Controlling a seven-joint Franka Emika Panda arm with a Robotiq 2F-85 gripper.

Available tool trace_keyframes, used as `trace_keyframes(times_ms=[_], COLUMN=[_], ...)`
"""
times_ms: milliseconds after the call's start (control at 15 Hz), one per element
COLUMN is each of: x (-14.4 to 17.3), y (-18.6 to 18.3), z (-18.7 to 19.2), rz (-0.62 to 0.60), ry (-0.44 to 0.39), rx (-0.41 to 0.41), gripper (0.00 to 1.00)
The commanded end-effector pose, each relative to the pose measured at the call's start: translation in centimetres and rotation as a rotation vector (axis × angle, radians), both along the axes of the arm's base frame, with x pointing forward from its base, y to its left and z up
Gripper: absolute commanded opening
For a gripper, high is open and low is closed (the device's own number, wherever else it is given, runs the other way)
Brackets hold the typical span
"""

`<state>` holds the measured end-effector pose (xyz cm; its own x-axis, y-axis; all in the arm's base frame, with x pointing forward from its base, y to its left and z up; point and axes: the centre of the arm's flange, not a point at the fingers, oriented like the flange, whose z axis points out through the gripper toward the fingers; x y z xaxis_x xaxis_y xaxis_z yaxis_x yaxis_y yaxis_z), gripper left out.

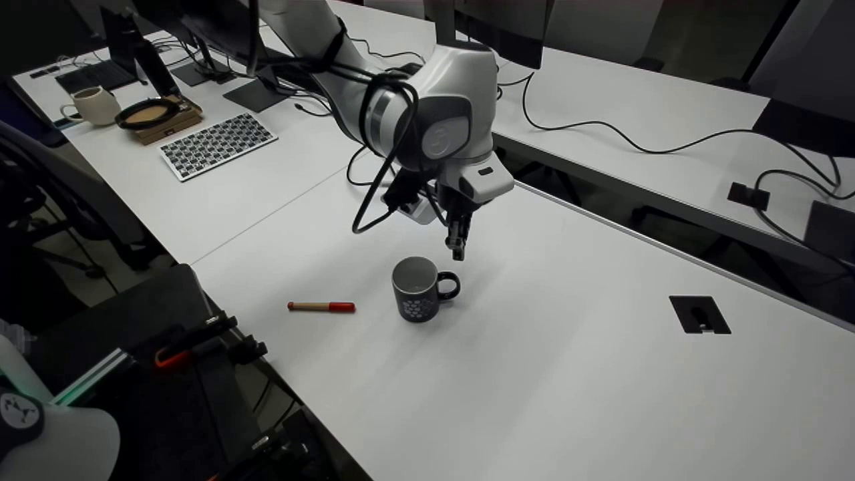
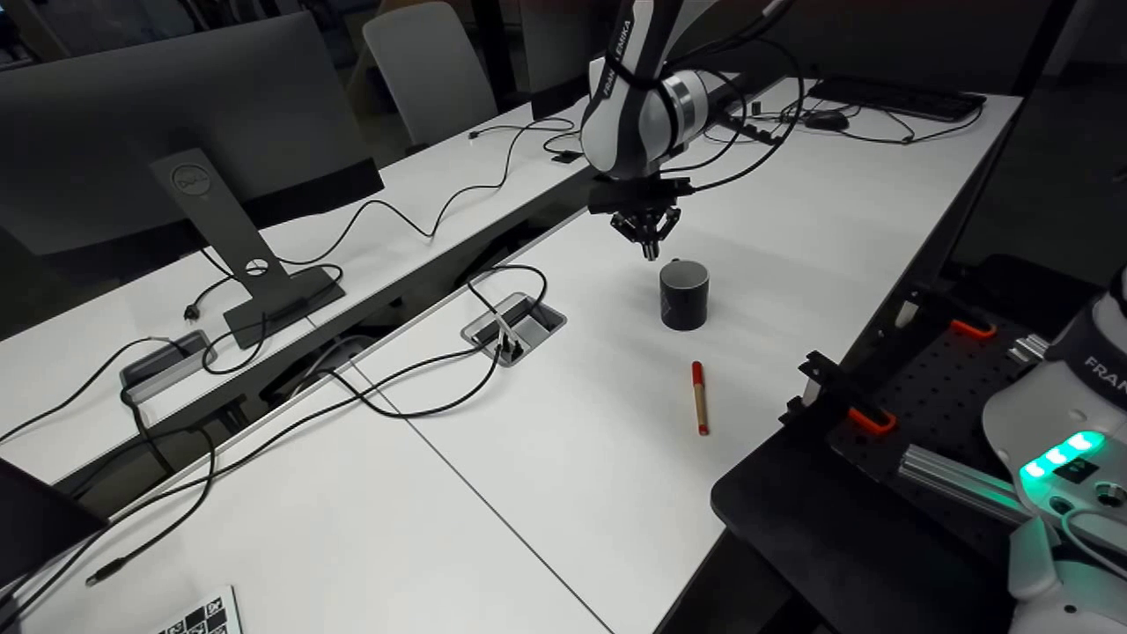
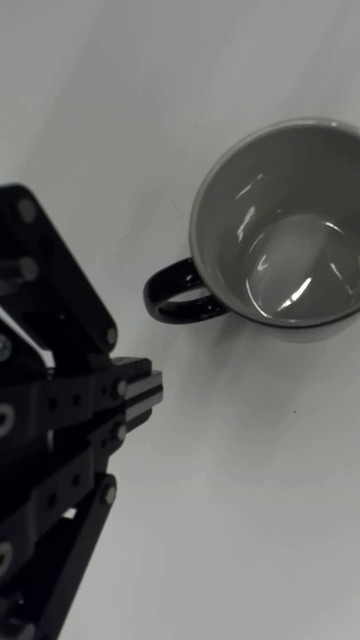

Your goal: Turn the mug around using the handle

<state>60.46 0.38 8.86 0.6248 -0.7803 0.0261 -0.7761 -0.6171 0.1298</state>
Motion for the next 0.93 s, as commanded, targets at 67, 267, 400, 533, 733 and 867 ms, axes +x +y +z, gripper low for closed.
trace_keyframes(times_ms=[67, 267, 400, 533, 733, 867], x=[0.6, 0.5, 0.5, 0.4, 0.3, 0.1], y=[-1.2, -1.9, -2.2, -2.2, -2.6, -2.6], z=[-1.0, -1.2, -1.3, -1.3, -1.4, -1.3], rz=[-0.050, -0.068, -0.073, -0.074, -0.082, -0.091], ry=[-0.003, 0.000, 0.003, 0.005, 0.011, 0.008], rx=[0.011, 0.008, 0.002, -0.001, -0.004, -0.004], gripper=[0.00, 0.00, 0.00, 0.00, 0.00, 0.00])
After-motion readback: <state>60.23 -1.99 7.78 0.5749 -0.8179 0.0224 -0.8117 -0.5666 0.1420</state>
